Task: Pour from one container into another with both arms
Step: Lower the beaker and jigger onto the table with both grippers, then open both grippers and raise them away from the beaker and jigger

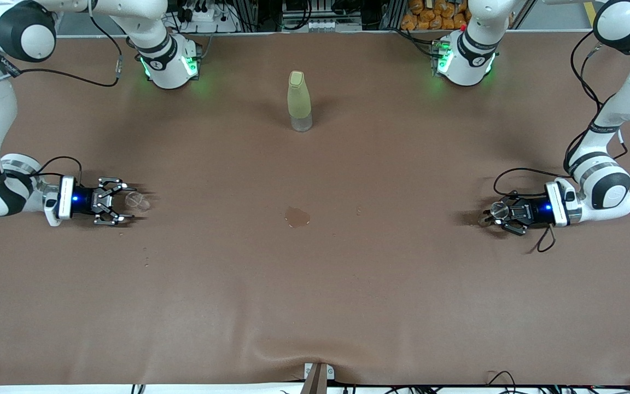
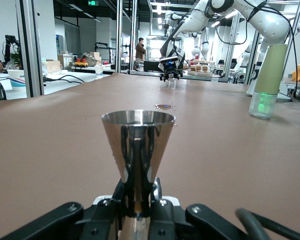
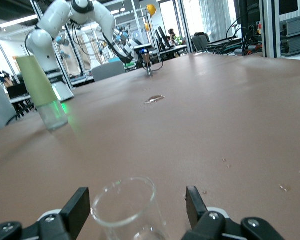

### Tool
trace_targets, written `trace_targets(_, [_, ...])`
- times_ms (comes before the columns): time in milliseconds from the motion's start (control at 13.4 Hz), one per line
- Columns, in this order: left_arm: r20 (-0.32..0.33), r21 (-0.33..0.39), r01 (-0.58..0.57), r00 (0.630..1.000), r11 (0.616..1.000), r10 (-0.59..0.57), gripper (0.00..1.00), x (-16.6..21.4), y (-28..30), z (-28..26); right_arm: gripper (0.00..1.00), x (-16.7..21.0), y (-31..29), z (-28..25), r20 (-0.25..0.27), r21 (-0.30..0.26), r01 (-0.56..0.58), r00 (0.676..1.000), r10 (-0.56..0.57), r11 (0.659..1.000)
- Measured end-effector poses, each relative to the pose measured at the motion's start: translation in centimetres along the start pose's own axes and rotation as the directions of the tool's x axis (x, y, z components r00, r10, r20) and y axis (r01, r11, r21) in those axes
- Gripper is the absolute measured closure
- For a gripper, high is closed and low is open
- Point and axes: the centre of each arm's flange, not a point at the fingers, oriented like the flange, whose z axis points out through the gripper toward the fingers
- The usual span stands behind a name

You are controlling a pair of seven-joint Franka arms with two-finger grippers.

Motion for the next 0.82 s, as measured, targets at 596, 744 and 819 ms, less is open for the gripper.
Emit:
trace_targets(596, [-0.015,-0.009,0.005,1.0,1.0,-0.006,0.52,-0.2,0.2,0.3,0.04,12.6,4.4,-3.1,0.038,0.05,-0.338,0.941,0.336,0.94])
trace_targets(744, [-0.019,-0.012,0.004,1.0,1.0,-0.005,0.48,-0.2,0.2,0.3,0.04,19.8,5.5,-2.7,0.102,0.018,-0.454,0.887,0.45,0.891])
trace_targets(819, [-0.02,-0.012,0.003,1.0,1.0,-0.003,0.47,-0.1,0.1,0.3,0.04,23.7,5.6,-1.9,0.135,-0.008,-0.504,0.855,0.501,0.863])
